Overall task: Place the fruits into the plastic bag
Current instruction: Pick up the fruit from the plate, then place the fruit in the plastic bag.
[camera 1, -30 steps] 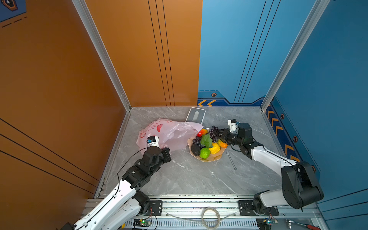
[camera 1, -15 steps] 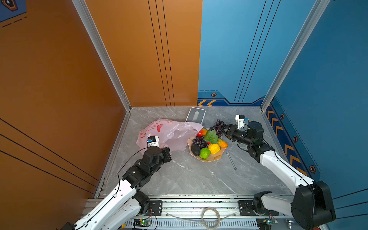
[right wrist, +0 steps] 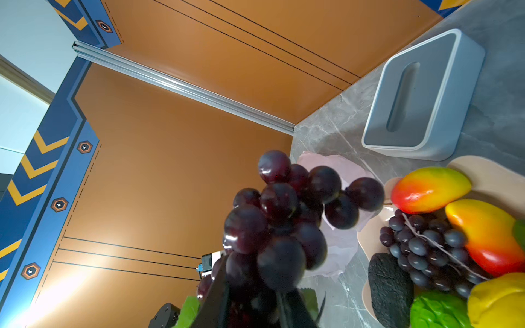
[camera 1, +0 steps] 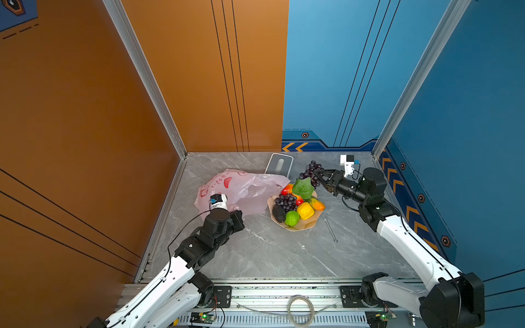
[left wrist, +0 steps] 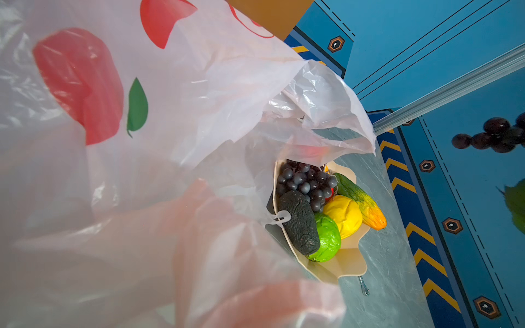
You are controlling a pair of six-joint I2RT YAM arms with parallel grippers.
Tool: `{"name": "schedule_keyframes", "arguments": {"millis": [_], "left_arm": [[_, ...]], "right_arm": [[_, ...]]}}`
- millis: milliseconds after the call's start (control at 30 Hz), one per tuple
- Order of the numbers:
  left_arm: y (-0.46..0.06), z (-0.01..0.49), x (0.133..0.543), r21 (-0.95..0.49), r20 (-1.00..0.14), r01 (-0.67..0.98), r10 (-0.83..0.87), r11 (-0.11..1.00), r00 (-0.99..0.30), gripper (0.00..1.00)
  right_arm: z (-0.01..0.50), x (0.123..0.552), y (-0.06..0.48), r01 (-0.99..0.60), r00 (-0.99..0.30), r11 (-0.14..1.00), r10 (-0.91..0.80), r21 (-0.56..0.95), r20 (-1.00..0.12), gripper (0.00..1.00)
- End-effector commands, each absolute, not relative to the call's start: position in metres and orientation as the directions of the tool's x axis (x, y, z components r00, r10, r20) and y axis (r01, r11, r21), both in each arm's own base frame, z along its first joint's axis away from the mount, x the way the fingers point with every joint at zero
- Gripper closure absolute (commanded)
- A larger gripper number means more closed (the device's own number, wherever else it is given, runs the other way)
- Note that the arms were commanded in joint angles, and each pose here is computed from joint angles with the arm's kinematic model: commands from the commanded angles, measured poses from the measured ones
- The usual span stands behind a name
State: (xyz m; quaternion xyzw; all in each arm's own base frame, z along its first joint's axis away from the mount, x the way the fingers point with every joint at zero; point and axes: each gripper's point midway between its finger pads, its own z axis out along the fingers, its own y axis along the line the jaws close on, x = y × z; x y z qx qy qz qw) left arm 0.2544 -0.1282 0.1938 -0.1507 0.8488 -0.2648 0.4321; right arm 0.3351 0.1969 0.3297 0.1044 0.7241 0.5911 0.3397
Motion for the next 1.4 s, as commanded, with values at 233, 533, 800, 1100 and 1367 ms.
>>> {"name": "schedule_keyframes", "arguments": {"millis": [233,533,800,1100,1367], "left_arm": [[-0.131,0.197,0.255,-0.611,-0.640,-0.017,-0.506,0.792,-0.578,1.00],[-0.133,0.199,0.256,-0.621,-0.636,-0.012,-0.513,0.784,-0.577,1.00],[-0.132,0.202,0.255,-0.626,-0.636,-0.009,-0.518,0.780,-0.572,1.00],[-0.128,0.204,0.254,-0.629,-0.637,-0.011,-0.524,0.777,-0.566,1.00],[-0.127,0.203,0.254,-0.631,-0.632,-0.016,-0.526,0.776,-0.570,1.00]], "right_arm": [[0.391,0.313,0.240,-0.391,-0.789,0.154,0.452,0.907,-0.417,0.78],[0.387,0.312,0.290,-0.398,-0.846,0.097,0.347,0.912,-0.406,0.78],[0.364,0.317,0.342,-0.368,-0.896,0.038,0.252,0.929,-0.365,0.79],[0.333,0.324,0.381,-0.325,-0.929,0.028,0.180,0.945,-0.324,0.79],[0.305,0.334,0.402,-0.268,-0.954,0.002,0.140,0.963,-0.266,0.79]]}}
